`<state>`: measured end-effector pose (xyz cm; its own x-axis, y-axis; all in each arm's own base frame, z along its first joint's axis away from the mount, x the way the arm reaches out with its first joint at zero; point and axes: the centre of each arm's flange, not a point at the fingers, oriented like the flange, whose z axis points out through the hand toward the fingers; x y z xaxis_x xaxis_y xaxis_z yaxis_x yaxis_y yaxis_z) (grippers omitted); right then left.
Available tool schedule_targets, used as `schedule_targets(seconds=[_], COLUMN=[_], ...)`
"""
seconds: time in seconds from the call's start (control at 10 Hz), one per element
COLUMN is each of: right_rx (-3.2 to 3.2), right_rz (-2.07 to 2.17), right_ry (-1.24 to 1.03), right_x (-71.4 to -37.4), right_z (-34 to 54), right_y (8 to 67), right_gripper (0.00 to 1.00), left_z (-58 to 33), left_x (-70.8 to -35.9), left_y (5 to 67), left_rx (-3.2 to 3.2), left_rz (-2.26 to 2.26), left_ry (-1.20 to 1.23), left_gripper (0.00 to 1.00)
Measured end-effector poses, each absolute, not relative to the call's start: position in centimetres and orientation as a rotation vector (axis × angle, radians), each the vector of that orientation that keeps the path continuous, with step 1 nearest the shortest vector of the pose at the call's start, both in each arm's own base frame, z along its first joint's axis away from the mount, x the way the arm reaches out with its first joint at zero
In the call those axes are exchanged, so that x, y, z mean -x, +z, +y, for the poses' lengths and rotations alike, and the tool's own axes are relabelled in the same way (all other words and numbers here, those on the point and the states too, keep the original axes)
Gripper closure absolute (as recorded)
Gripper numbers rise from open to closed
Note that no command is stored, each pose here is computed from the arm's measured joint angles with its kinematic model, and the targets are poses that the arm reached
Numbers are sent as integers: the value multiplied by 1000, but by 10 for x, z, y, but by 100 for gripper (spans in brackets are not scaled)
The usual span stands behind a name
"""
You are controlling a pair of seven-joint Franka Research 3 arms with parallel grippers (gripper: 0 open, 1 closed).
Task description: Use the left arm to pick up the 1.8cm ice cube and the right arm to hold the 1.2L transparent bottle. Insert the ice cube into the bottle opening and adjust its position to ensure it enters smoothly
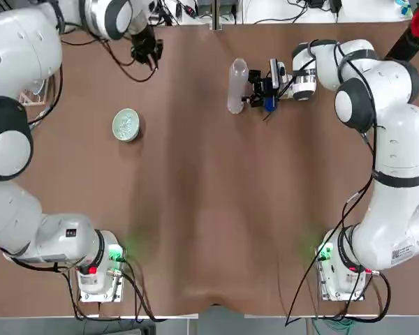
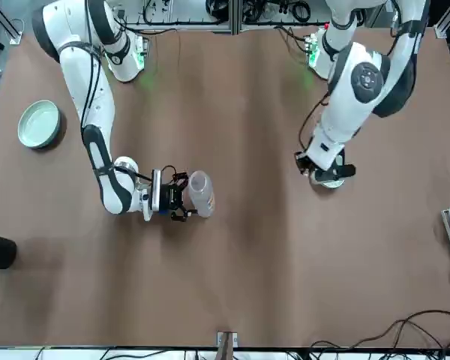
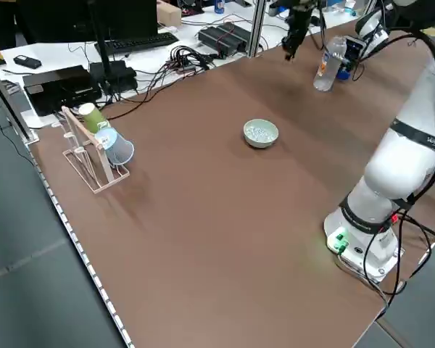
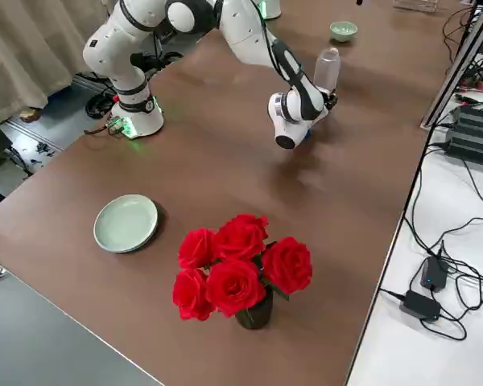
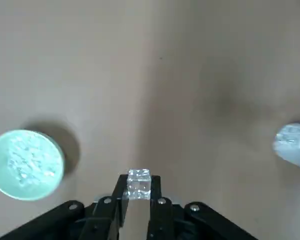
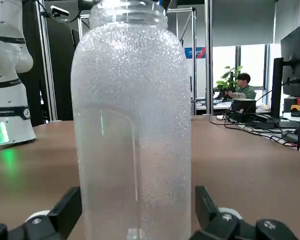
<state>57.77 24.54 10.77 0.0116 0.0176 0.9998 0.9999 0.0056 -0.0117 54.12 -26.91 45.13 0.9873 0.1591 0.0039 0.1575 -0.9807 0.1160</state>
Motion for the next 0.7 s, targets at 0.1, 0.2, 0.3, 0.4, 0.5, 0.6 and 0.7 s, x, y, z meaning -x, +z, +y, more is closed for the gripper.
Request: schedule_targets(seconds=[0.1,0.2,0.3,0.4,0.5,0.6,0.7], right_rx=[1223,1222,1222,1221,1221,1221,1220], right_rz=[-1216,-1217,-1217,-1217,-1217,-1217,-1217], right_ry=[-1188,-1187,-1187,-1187,-1186,-1186,-1186], right_x=[-578,-577,-577,-577,-577,-577,-577], right_z=[246,246,247,247,247,247,248], right_y=[108,108,108,108,108,108,108], right_gripper=[0,0,0,0,0,0,0], left_z=[-295,-325,-355,-385,-414,-441,-464], left_x=[-544,-544,-541,-537,-532,-529,-529], left_y=[466,475,481,487,492,494,489], left_rx=[-2996,-2971,-2941,-2909,-2877,-2847,-2825], left_rz=[268,300,330,354,375,397,418], left_ry=[-10,-28,-37,-44,-56,-73,-92], left_gripper=[79,79,79,79,79,79,79])
